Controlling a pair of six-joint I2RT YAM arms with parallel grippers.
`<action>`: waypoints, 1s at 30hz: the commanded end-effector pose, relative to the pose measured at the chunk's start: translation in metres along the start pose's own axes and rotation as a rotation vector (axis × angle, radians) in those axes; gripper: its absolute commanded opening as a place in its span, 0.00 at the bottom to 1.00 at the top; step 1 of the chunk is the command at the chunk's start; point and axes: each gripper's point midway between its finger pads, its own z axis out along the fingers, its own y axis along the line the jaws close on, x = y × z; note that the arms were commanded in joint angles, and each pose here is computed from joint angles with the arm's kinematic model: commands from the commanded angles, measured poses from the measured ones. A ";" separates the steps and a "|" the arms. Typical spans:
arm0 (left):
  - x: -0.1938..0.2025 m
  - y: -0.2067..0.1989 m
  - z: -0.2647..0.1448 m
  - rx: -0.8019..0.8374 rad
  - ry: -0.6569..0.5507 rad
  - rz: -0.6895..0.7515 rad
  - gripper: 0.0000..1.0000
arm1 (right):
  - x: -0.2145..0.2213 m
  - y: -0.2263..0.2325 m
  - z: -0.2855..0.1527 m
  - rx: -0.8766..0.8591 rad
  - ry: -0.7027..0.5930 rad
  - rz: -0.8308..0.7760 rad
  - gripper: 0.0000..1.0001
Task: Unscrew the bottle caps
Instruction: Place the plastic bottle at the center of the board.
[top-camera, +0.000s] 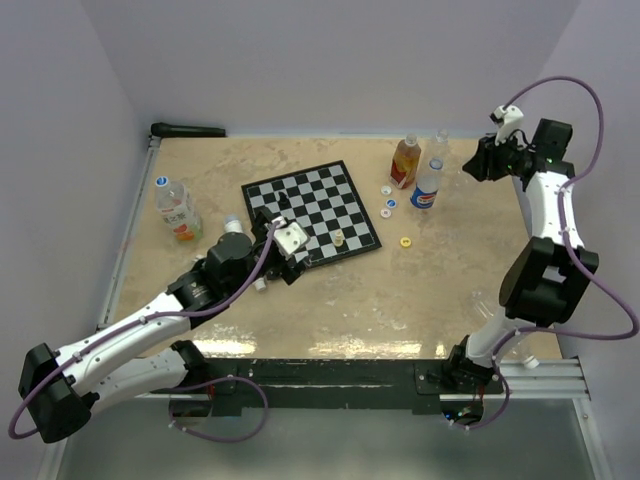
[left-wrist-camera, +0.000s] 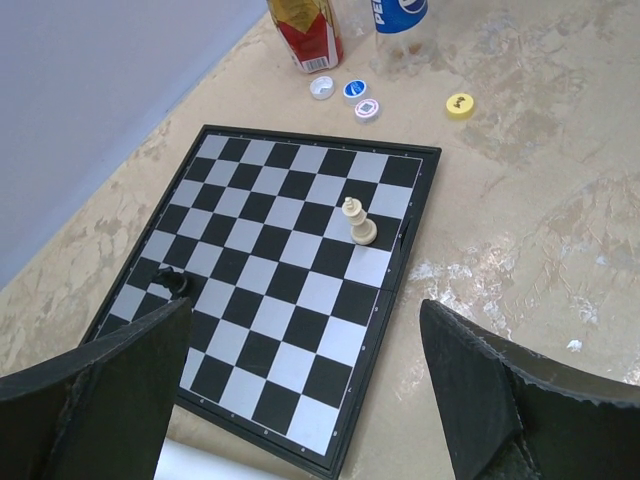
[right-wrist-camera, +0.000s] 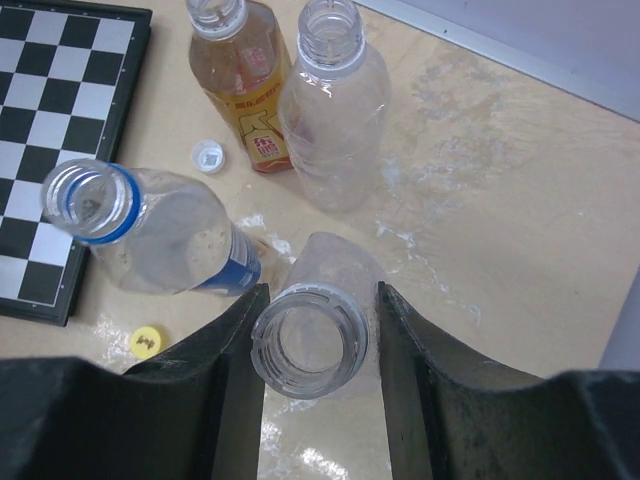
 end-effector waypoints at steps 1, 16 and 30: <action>-0.010 0.006 0.000 -0.026 -0.043 0.017 1.00 | -0.028 0.006 0.017 -0.012 -0.059 -0.032 0.01; -0.008 0.005 0.000 -0.016 -0.043 0.020 1.00 | -0.006 0.002 0.051 0.011 0.011 -0.040 0.10; -0.009 0.004 -0.001 -0.013 -0.047 0.022 1.00 | 0.002 0.003 0.055 0.016 0.038 -0.054 0.39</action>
